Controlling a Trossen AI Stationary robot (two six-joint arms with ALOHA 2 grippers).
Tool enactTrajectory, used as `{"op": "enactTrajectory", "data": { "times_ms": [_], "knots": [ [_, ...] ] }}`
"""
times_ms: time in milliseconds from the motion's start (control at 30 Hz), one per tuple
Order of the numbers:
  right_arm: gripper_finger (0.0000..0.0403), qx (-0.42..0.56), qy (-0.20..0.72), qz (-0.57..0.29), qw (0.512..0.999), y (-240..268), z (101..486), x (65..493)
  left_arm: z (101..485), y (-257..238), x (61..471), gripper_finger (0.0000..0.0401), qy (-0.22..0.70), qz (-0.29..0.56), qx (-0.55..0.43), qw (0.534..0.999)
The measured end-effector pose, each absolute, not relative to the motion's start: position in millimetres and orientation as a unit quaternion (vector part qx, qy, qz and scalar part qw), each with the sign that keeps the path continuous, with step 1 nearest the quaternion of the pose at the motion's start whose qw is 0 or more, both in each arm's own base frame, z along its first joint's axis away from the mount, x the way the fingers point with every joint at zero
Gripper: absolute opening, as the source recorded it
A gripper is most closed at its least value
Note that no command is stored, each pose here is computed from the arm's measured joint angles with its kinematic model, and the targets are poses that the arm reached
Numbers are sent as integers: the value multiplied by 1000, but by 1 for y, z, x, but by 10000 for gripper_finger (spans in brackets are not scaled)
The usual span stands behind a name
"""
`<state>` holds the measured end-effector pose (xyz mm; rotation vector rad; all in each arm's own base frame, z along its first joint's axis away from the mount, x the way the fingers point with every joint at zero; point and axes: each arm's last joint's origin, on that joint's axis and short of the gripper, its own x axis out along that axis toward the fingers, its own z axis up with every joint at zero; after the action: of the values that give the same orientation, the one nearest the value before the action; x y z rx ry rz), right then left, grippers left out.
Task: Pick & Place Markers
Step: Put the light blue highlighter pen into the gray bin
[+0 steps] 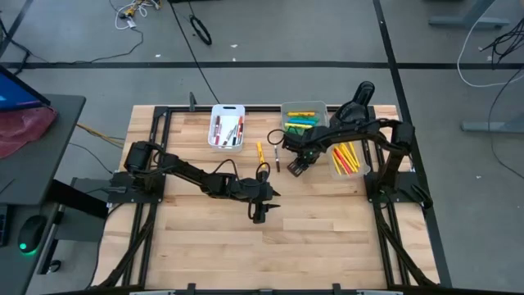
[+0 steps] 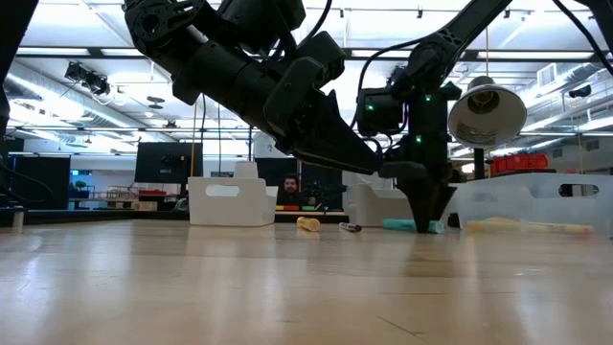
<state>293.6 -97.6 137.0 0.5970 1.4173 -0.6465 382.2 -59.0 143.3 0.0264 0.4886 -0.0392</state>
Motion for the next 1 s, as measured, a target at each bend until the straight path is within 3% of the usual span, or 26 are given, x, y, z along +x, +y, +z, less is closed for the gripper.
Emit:
{"op": "enactTrajectory", "data": {
  "times_ms": [133, 300, 600, 800, 1000],
  "knots": [
    [45, 256, 638, -278, 671, -86, 138, 296, 143, -59, 382, 186, 242, -19, 13, 970],
    [43, 249, 661, -249, 663, -62, 151, 297, 143, -59, 382, 186, 242, -19, 13, 970],
    [49, 140, 605, -276, 733, -52, 238, 312, 143, -59, 382, 186, 242, -19, 13, 970],
    [48, 70, 579, -287, 760, -93, 282, 317, 143, -59, 382, 186, 242, -19, 13, 970],
    [48, 14, 632, -273, 725, -154, 271, 300, 143, -59, 382, 186, 241, -20, 13, 970]
  ]
}}
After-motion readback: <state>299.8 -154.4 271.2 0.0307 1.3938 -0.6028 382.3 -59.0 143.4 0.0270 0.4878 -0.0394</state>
